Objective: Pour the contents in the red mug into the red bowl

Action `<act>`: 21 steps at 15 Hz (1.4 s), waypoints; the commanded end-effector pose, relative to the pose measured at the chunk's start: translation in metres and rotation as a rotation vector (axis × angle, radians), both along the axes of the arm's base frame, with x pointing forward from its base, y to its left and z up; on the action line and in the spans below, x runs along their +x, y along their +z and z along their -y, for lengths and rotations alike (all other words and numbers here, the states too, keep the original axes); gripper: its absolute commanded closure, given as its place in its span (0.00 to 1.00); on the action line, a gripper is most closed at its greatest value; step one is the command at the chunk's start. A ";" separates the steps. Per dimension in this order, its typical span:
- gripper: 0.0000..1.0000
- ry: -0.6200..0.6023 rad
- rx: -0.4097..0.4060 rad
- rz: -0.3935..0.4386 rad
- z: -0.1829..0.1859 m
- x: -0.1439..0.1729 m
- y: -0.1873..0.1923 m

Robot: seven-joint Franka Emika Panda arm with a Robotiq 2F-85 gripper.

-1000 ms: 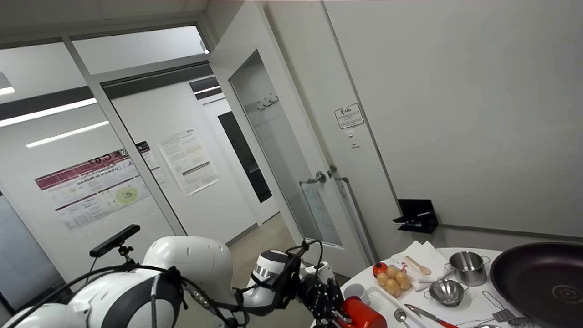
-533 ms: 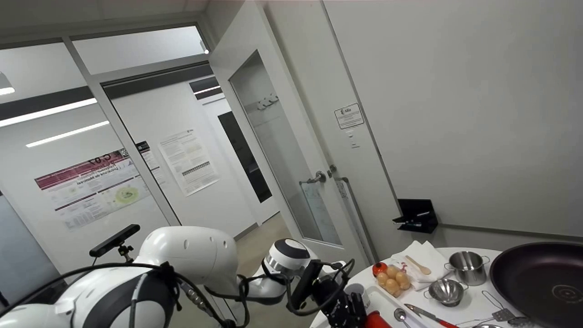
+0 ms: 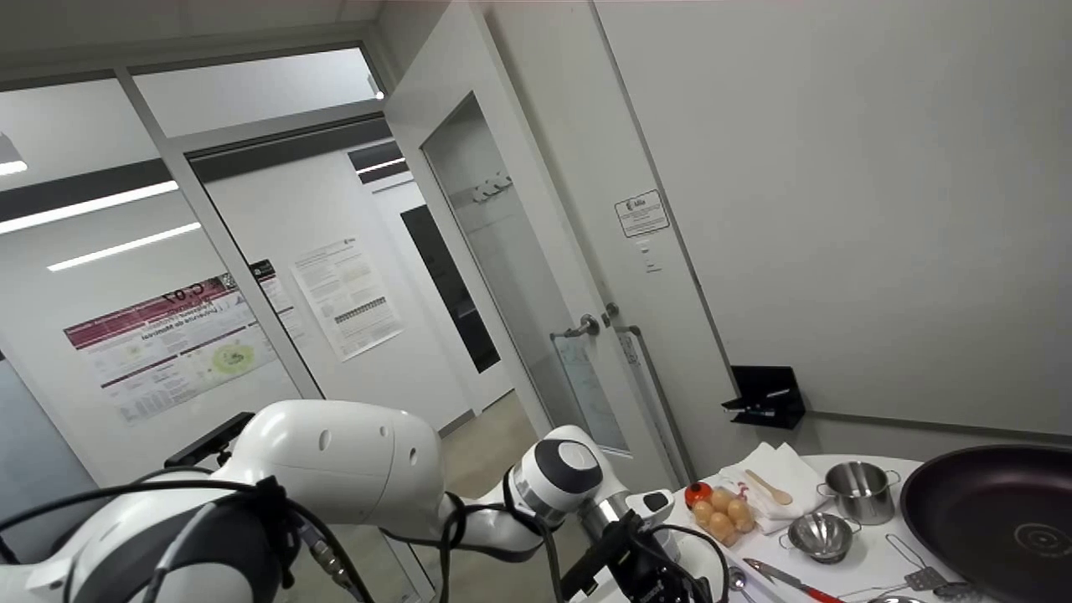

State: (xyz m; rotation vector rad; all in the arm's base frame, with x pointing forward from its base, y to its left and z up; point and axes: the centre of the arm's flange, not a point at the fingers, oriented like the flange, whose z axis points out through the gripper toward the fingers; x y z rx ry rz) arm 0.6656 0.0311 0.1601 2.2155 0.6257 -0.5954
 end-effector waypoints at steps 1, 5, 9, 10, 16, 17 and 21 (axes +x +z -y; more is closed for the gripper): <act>0.96 -0.042 0.122 0.020 0.027 -0.016 0.006; 0.96 -0.042 0.248 0.100 0.043 -0.012 0.005; 0.96 -0.007 0.340 0.208 0.051 -0.005 0.010; 0.96 -0.005 0.366 0.225 0.053 -0.004 0.011; 0.96 0.021 0.511 0.252 0.062 0.003 0.006; 0.96 0.020 0.531 0.244 0.063 0.003 0.003; 0.96 -0.009 0.566 0.188 0.071 0.007 -0.008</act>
